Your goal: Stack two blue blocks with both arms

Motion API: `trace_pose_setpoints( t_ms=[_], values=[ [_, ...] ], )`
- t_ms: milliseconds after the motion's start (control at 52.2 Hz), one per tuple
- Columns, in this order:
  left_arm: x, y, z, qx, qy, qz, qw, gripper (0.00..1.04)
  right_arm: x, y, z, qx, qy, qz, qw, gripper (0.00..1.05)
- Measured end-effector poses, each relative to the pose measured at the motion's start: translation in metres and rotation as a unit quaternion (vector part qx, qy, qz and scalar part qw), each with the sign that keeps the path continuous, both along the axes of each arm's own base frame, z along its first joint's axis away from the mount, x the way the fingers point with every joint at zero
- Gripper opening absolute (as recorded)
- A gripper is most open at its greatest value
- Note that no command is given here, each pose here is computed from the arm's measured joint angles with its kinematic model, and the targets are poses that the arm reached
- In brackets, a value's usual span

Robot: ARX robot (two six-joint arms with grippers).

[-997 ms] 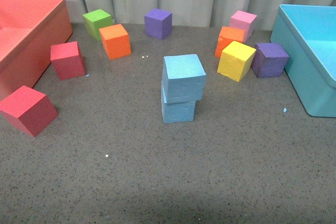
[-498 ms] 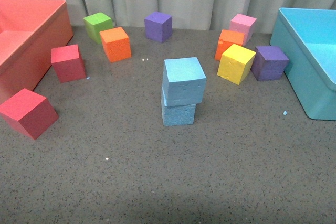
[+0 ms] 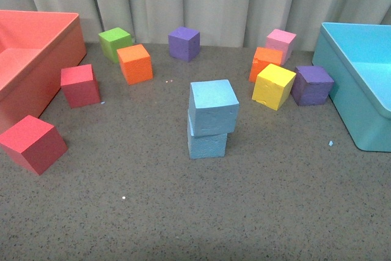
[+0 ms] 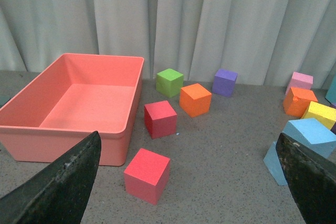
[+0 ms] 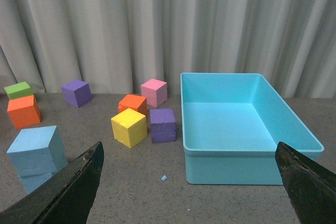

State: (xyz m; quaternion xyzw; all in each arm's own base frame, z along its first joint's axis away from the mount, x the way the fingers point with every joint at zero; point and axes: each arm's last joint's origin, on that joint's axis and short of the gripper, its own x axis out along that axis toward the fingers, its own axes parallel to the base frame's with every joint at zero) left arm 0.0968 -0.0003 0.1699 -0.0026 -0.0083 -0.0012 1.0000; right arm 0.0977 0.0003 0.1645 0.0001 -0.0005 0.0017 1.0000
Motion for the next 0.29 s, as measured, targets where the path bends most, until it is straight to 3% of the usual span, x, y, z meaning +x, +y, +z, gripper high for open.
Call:
trace_pose_setpoints(
  t_ms=[288],
  values=[
    [0.0000,0.0000,0.0000,0.000,0.000,0.000,1.000,0.98,0.0000,0.0000,0.0000,0.000,0.000,0.000,1.000,0.95]
  ],
)
